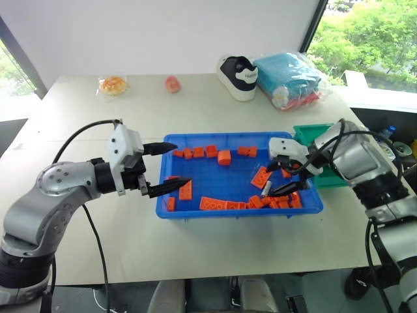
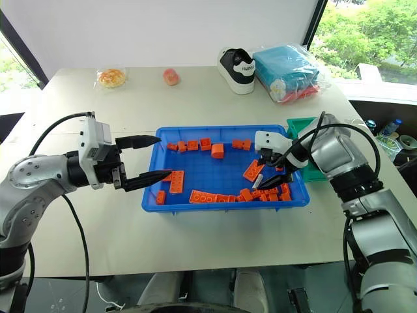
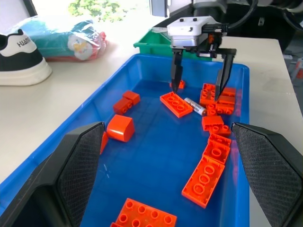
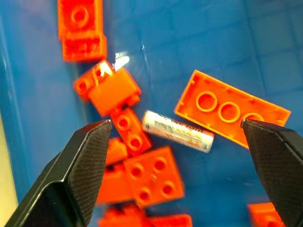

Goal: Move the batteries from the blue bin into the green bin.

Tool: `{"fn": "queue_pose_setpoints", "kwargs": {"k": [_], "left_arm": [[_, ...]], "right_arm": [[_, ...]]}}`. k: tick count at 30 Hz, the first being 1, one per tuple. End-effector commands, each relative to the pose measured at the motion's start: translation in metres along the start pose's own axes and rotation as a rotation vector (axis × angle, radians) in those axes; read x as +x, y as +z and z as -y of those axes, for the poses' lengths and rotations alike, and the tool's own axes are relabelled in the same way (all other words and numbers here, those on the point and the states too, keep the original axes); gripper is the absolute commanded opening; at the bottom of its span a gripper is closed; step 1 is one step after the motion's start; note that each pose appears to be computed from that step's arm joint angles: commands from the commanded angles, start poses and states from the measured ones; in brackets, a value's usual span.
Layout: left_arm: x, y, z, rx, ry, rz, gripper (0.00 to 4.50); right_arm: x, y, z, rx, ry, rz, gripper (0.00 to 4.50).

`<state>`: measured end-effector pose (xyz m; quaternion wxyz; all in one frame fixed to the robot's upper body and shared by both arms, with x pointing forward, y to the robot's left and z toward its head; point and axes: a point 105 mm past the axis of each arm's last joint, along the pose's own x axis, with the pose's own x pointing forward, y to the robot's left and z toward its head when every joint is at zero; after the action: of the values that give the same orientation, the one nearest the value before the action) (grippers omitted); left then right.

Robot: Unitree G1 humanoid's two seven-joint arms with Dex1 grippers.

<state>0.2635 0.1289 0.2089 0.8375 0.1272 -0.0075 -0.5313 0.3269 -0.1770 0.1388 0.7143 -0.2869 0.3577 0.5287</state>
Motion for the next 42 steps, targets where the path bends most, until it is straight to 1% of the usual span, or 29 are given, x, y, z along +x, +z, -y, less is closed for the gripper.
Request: {"fn": "queue_pose_setpoints", "kwargs": {"k": [1,4,6,11,13,16,24,40,41,42], "left_arm": [[0.0,0.008,0.002,0.029,-0.005,0.018,4.5],[0.002,0.009,0.003,0.024,-0.014,0.024,4.5],[0.003,0.009,0.003,0.024,-0.018,0.025,4.5],[0.006,0.01,0.004,0.02,-0.042,0.029,4.5],[0.007,0.01,0.005,0.02,-0.058,0.031,4.5],[0.009,0.011,0.007,0.02,-0.079,0.033,4.5],[0.012,0.012,0.009,0.019,-0.123,0.032,4.5],[0.012,0.012,0.007,0.028,-0.121,0.033,4.5],[0.012,0.012,0.007,0.028,-0.119,0.033,4.5],[0.012,0.012,0.007,0.028,-0.118,0.032,4.5]], "right_arm": [[-0.012,0.005,-0.001,0.106,-0.141,0.059,4.49],[-0.01,0.0,0.006,0.258,-0.249,0.077,4.49],[-0.011,-0.005,0.006,0.339,-0.277,0.071,4.49],[-0.008,-0.011,0.001,0.384,-0.322,0.053,4.49],[-0.005,-0.012,-0.003,0.385,-0.32,0.046,4.49],[-0.001,-0.014,-0.01,0.3,-0.316,0.02,4.49],[0.009,-0.014,-0.01,0.127,-0.35,-0.006,4.49],[0.026,-0.017,-0.001,0.154,-0.321,0.008,4.49],[0.026,-0.017,0.0,0.158,-0.324,0.011,3.98],[0.026,-0.018,0.001,0.157,-0.327,0.011,3.66]]}}
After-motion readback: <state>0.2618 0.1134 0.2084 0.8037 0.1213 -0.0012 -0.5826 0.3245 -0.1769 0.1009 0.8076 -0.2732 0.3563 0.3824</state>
